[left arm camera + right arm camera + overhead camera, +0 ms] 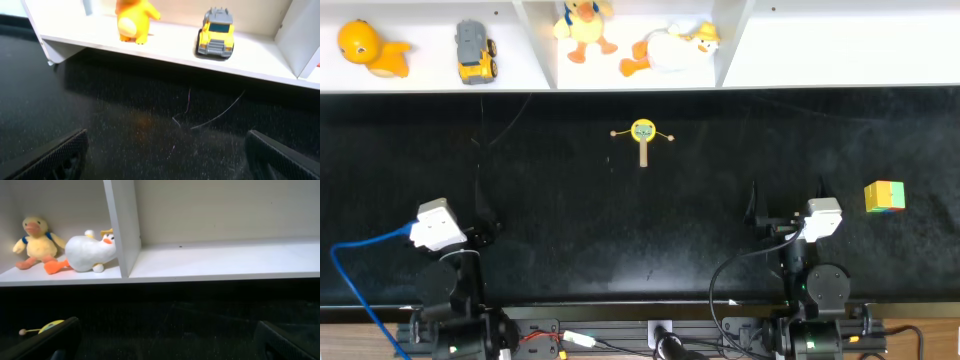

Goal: Store Toys

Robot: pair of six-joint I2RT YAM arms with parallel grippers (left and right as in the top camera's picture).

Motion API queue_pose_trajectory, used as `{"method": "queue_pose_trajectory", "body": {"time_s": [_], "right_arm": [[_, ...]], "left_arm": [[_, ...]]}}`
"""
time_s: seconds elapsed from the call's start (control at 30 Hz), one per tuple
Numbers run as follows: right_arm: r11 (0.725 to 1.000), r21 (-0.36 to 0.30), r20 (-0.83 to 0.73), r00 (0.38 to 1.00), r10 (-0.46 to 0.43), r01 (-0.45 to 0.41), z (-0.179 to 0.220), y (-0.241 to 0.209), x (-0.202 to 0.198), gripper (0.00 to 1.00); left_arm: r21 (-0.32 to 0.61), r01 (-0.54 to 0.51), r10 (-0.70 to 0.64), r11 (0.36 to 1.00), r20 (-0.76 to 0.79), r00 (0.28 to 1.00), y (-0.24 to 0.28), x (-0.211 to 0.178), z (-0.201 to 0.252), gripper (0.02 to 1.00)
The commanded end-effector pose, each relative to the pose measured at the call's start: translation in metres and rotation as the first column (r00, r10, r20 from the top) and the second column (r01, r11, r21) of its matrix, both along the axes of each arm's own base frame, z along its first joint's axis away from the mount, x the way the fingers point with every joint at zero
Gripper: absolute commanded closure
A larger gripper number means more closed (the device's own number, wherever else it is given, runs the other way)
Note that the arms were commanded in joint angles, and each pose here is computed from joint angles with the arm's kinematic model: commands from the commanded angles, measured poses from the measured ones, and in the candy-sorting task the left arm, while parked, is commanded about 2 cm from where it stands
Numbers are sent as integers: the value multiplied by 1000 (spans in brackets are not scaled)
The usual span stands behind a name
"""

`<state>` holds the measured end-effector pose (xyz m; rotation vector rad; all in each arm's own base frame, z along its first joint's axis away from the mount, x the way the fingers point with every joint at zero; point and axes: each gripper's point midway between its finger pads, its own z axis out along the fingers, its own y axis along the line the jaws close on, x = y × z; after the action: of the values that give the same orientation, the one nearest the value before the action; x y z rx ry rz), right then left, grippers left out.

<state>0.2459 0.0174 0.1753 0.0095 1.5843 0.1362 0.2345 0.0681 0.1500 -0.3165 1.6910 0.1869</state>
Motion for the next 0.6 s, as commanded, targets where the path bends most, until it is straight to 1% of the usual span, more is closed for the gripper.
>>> {"method": "queue_pose_trajectory", "body": {"time_s": [0.03,0.13,0.47,0.6], "right_arm": [[1000,-4,-1,1000,-11,11,-4,-2,0,5],[1000,-4,-1,1000,-11,11,-4,-2,0,7],[1000,-4,-1,1000,-11,11,-4,-2,0,5],[1000,-4,-1,1000,-11,11,-4,-2,0,5]], "left_arm": [[4,-10,10,1000,34,999,2,-2,6,20],[2,-4,4,1000,48,999,0,-1,8,20],[-2,123,-122,992,50,991,-29,6,7,20],[9,179,-179,984,80,981,-42,10,9,20]]}}
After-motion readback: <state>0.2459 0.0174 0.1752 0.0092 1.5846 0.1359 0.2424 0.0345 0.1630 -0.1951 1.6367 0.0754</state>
